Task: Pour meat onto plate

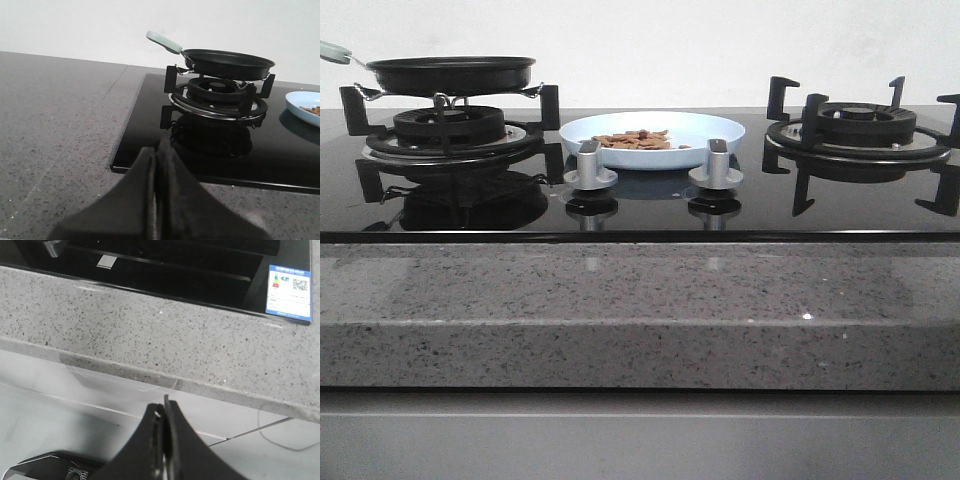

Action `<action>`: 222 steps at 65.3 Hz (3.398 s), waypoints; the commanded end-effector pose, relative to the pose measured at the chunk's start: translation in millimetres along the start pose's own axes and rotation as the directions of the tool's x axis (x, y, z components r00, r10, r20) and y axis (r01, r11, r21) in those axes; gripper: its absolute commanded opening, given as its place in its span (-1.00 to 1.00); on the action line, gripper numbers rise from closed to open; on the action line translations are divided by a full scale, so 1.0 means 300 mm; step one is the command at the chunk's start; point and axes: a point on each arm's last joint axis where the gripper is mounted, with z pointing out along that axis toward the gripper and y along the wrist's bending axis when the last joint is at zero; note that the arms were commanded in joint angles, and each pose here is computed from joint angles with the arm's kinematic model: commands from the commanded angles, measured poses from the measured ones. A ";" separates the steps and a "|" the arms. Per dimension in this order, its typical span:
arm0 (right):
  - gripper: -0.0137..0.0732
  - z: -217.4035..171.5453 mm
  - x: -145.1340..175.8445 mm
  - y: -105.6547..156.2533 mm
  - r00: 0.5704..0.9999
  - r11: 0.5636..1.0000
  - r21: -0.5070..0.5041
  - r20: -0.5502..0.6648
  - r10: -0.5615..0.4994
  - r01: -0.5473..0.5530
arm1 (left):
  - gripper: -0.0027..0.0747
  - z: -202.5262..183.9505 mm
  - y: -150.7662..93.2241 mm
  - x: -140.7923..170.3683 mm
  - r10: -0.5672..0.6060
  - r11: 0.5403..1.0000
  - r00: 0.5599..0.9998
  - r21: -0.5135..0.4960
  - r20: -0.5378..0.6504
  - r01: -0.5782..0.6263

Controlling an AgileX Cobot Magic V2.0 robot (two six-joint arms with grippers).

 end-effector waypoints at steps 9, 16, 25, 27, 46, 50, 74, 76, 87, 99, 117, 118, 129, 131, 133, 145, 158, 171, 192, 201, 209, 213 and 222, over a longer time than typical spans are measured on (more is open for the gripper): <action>-0.85 -0.018 -0.034 -0.001 0.997 1.000 0.007 0.074 -0.003 0.003 | -0.98 -0.006 -0.003 -0.027 -0.009 1.000 0.994 0.018 0.112 0.007; -0.85 -0.018 -0.034 -0.001 0.997 1.000 0.007 0.074 -0.003 0.003 | -0.98 -0.007 -0.004 -0.038 -0.008 1.000 0.989 0.022 0.148 0.005; -0.85 -0.018 -0.034 -0.001 0.997 1.000 0.007 0.074 -0.003 0.003 | -0.98 -0.008 -0.005 -0.043 -0.009 1.000 0.986 0.023 0.166 0.005; -0.85 -0.018 -0.034 -0.001 0.997 1.000 0.007 0.074 -0.003 0.003 | -0.98 -0.008 -0.005 -0.043 -0.009 1.000 0.986 0.023 0.166 0.005; -0.85 -0.018 -0.034 -0.001 0.997 1.000 0.007 0.074 -0.003 0.003 | -0.98 -0.008 -0.005 -0.042 -0.009 1.000 0.987 0.023 0.160 0.005; -0.85 -0.018 -0.034 -0.001 0.997 1.000 0.007 0.074 -0.003 0.003 | -0.98 -0.008 -0.005 -0.042 -0.009 1.000 0.987 0.023 0.160 0.005; -0.85 -0.018 -0.034 -0.001 0.997 1.000 0.007 0.074 -0.003 0.003 | -0.98 -0.008 -0.005 -0.042 -0.009 1.000 0.987 0.023 0.160 0.005; -0.85 -0.018 -0.034 -0.001 0.997 1.000 0.007 0.074 -0.003 0.003 | -0.98 -0.008 -0.005 -0.042 -0.009 1.000 0.987 0.023 0.160 0.005; -0.85 -0.017 -0.035 -0.002 0.997 1.000 0.010 0.078 -0.007 0.006 | -0.98 -0.008 -0.005 -0.042 -0.009 1.000 0.987 0.023 0.160 0.005; -0.85 -0.003 -0.018 -0.020 0.934 0.997 0.072 0.356 -0.024 -0.002 | -0.98 -0.008 -0.005 -0.042 -0.009 1.000 0.987 0.023 0.160 0.005; -0.85 0.126 0.143 -0.038 0.744 0.991 0.084 0.668 0.023 -0.107 | -0.98 -0.008 -0.005 -0.042 -0.009 1.000 0.987 0.023 0.160 0.005; -0.85 0.131 0.151 -0.039 0.737 0.990 0.087 0.676 0.022 -0.109 | -0.98 -0.008 -0.005 -0.042 -0.009 1.000 0.987 0.023 0.160 0.005; -0.85 0.186 0.223 -0.043 0.672 0.990 0.086 0.740 0.010 -0.108 | -0.98 -0.008 -0.005 -0.042 -0.009 1.000 0.987 0.023 0.160 0.005; -0.85 0.195 0.233 -0.044 0.664 0.990 0.085 0.747 0.008 -0.108 | -0.98 -0.008 -0.005 -0.042 -0.009 1.000 0.987 0.023 0.160 0.005; -0.85 0.205 0.244 -0.045 0.662 0.990 0.085 0.750 0.008 -0.108 | -0.98 -0.008 -0.005 -0.042 -0.009 1.000 0.987 0.023 0.160 0.005; -0.85 0.217 0.255 -0.048 0.669 0.989 0.084 0.743 0.021 -0.125 | -0.98 -0.008 -0.005 -0.042 -0.009 1.000 0.987 0.023 0.160 0.005; -0.85 0.216 0.256 -0.052 0.668 0.985 0.102 0.744 0.019 -0.140 | -0.98 -0.008 -0.005 -0.042 -0.009 1.000 0.987 0.023 0.160 0.005; -0.85 0.219 0.259 -0.052 0.678 0.985 0.102 0.734 0.021 -0.141 | -0.98 -0.008 -0.005 -0.042 -0.009 1.000 0.987 0.023 0.160 0.005; -0.85 0.220 0.260 -0.055 0.682 0.981 0.116 0.731 0.020 -0.153 | -0.98 -0.008 -0.005 -0.042 -0.009 1.000 0.987 0.023 0.160 0.005; -0.85 0.220 0.260 -0.056 0.682 0.981 0.119 0.731 0.020 -0.156 | -0.98 -0.008 -0.005 -0.042 -0.009 1.000 0.987 0.023 0.160 0.005; -0.85 0.220 0.260 -0.056 0.682 0.981 0.119 0.731 0.020 -0.156 | -0.98 -0.008 -0.005 -0.042 -0.009 1.000 0.987 0.023 0.160 0.005; -0.85 0.220 0.260 -0.056 0.682 0.981 0.119 0.731 0.020 -0.156 | -0.98 -0.008 -0.005 -0.042 -0.009 1.000 0.987 0.023 0.160 0.005; -0.85 0.220 0.260 -0.056 0.682 0.981 0.119 0.731 0.020 -0.156 | -0.98 -0.008 -0.005 -0.042 -0.009 1.000 0.987 0.023 0.160 0.005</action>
